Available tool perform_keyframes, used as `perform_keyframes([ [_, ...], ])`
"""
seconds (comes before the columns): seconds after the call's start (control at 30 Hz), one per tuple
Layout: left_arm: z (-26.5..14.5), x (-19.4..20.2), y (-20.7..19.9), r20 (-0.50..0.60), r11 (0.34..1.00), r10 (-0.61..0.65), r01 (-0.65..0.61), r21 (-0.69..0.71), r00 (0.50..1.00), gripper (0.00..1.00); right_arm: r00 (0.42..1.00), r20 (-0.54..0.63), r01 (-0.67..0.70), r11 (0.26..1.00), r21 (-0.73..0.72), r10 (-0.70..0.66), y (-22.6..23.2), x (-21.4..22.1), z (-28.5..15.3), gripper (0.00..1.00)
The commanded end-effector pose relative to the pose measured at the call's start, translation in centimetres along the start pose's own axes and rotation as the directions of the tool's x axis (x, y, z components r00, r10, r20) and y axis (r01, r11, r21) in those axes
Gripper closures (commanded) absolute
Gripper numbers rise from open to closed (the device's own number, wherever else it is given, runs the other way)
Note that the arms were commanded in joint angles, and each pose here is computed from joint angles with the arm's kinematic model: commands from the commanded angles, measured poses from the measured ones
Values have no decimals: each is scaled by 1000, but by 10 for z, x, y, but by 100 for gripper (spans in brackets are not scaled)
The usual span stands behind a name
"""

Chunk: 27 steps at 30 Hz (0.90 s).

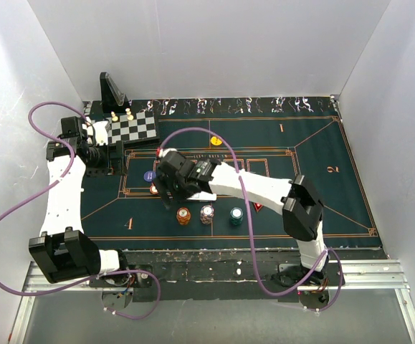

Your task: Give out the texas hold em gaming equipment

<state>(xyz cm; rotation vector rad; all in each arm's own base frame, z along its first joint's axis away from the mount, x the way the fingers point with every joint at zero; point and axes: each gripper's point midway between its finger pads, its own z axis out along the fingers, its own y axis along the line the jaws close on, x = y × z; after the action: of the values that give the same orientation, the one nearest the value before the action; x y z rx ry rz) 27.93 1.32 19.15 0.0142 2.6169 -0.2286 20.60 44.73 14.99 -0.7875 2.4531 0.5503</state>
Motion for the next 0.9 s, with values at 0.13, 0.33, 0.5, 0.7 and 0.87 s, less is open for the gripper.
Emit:
perform_keyframes([
  [0.13,-23,-13,-11,70,999,12,-14,35,998,2,991,-130,15,1000,15,-13,-6,60,12,10],
  [0.33,-26,-13,-12,76,999,17,-20,34,997,2,988,-156,17,999,43,-10,-12,69,21,9],
  [0.5,-26,-13,-12,77,999,27,-30,32,997,2,983,-185,18,1000,26,-13,-8,75,30,8],
  [0.7,-26,-12,-11,73,999,30,-32,31,997,2,977,-215,14,1000,12,-11,-5,82,42,7],
  [0.87,-27,-13,-11,75,999,32,-34,28,997,2,973,-231,18,1000,16,-14,-4,84,48,9],
])
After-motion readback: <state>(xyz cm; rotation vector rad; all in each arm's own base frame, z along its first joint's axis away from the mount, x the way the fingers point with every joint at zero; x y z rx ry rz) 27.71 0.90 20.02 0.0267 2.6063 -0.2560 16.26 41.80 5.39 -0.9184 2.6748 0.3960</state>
